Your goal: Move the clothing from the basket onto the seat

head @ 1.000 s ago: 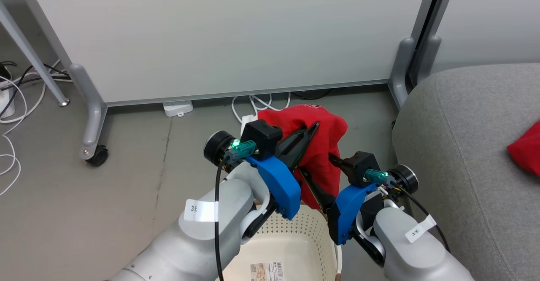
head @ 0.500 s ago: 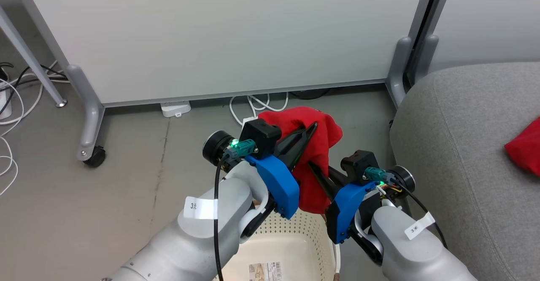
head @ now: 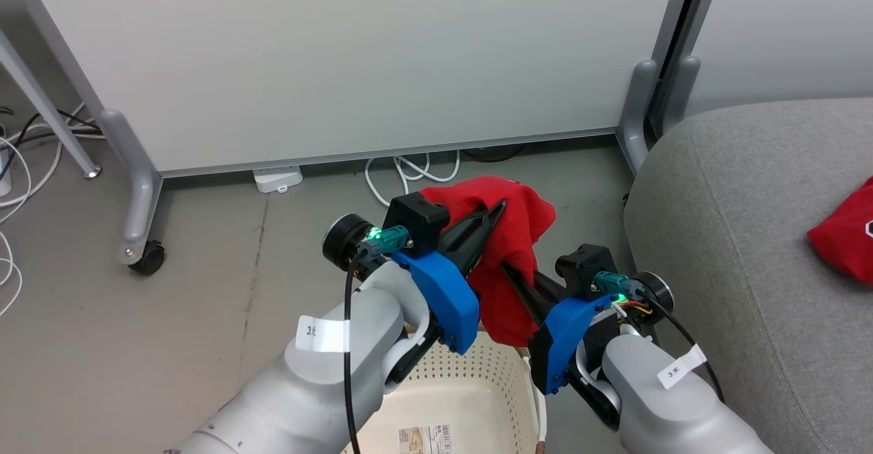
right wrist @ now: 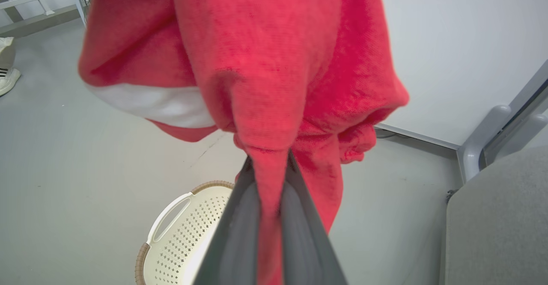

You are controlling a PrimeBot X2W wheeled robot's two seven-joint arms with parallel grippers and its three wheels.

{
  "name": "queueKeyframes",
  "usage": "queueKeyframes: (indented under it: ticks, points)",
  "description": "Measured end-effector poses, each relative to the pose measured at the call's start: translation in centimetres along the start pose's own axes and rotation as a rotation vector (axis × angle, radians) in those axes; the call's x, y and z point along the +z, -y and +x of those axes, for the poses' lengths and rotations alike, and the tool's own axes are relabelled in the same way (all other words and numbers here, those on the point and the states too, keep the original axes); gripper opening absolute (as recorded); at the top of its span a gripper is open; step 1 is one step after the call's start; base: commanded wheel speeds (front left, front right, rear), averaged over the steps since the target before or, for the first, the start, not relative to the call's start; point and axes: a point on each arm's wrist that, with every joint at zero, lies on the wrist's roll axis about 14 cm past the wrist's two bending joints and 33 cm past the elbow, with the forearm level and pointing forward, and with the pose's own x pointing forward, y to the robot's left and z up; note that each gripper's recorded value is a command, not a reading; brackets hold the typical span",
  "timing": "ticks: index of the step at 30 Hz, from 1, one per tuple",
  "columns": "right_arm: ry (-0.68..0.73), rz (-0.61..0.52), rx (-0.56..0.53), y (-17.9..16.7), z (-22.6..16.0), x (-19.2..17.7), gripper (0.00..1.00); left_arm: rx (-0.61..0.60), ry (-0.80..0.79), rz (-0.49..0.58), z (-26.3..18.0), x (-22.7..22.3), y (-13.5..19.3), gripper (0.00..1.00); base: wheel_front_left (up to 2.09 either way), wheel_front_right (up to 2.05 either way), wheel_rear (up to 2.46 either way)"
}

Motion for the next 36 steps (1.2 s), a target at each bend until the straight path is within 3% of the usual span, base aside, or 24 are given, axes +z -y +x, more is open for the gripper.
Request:
queueKeyframes:
  ticks: [1,2,9,28,36]
  points:
    - [0.002,0.002,0.0,0.0,0.0,0.0,0.0,0.001,0.0,0.0,0.0,0.0,0.0,0.84,0.0,0.0,0.0]
    - [0.002,0.001,0.0,0.0,0.0,0.1,0.0,0.002,0.001,-0.002,0.0,0.0,0.0,1.0,0.0,0.0,0.0]
    - [0.018,0.006,-0.005,0.2,0.1,0.6,0.0,0.039,0.018,-0.044,-0.3,0.0,-0.9,1.0,0.0,0.0,0.0]
    - [0.055,0.008,-0.049,1.8,-0.2,1.4,0.0,0.207,0.139,-0.075,-6.8,-2.2,-2.8,1.0,0.0,0.0,0.0]
    - [0.055,0.01,-0.077,2.5,-0.7,1.3,0.0,0.27,0.116,-0.091,-8.9,-4.1,-3.4,1.0,0.0,0.0,0.0]
